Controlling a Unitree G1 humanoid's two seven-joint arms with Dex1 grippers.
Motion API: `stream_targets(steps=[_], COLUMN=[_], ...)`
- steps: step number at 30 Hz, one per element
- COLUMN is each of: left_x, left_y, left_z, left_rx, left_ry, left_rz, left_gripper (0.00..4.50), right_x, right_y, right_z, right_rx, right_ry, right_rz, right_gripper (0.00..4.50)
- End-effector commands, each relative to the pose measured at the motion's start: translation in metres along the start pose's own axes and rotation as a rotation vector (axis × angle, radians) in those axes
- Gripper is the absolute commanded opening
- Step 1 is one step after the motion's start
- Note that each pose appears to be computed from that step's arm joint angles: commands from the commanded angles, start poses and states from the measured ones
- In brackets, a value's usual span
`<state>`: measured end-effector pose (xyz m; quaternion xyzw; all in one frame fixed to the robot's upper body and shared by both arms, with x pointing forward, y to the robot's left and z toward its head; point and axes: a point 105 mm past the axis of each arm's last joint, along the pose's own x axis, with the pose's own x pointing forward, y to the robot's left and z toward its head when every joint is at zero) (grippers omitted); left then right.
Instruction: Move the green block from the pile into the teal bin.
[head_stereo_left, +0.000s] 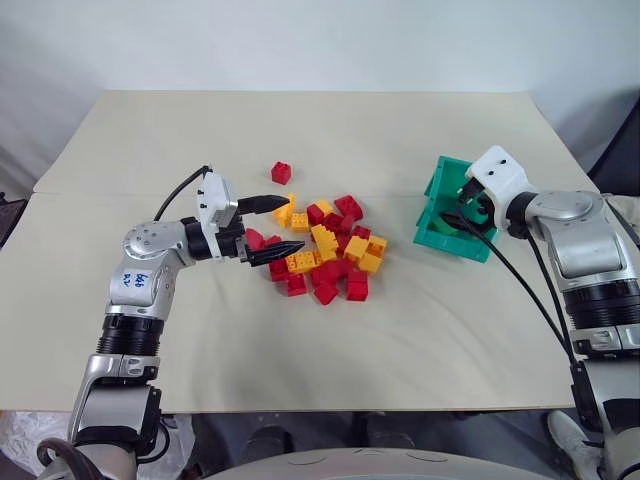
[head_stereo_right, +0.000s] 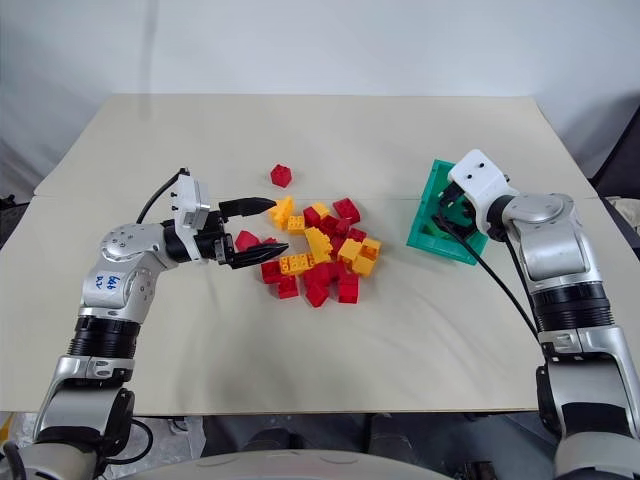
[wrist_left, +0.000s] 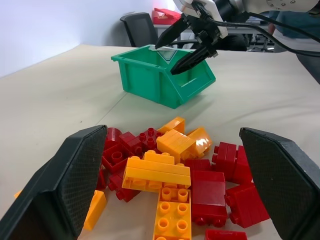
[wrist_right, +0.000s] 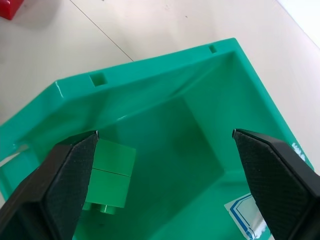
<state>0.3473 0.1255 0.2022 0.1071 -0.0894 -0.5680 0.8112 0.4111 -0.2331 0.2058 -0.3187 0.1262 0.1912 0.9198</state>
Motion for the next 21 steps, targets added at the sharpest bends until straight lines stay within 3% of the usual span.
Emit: stream_targets(steps=[1,5,12,17,21], left_x=[-0.001,-0.023,-0.079,-0.122,-0.13], left_y=[0.004,0.017,0.006,-0.011,-0.016], left_z=[0.009,0.009,-0.006,-0.022,-0.021], left_rx=[0.039,0.005,-0.056,-0.113,-0.101], left_ry=[-0.018,0.01,0.079,0.183,0.201], left_rz=[0.021,0.145,0.229,0.26,0.269], left_gripper=[4.5,4.5,4.5,4.5,4.5], right_x=[-0.015,-0.047,-0.088,-0.1,-0.096], right_y=[-0.022,0.002,0.05,0.078,0.087], right_z=[0.023,0.048,0.031,0.004,-0.004], right_rx=[-0.053,-0.081,-0.028,0.05,0.053], right_ry=[-0.068,-0.236,-0.351,-0.413,-0.411], right_rz=[-0.071,0.104,0.412,0.571,0.592], right_gripper=[4.49,4.49,4.49,4.49,4.49])
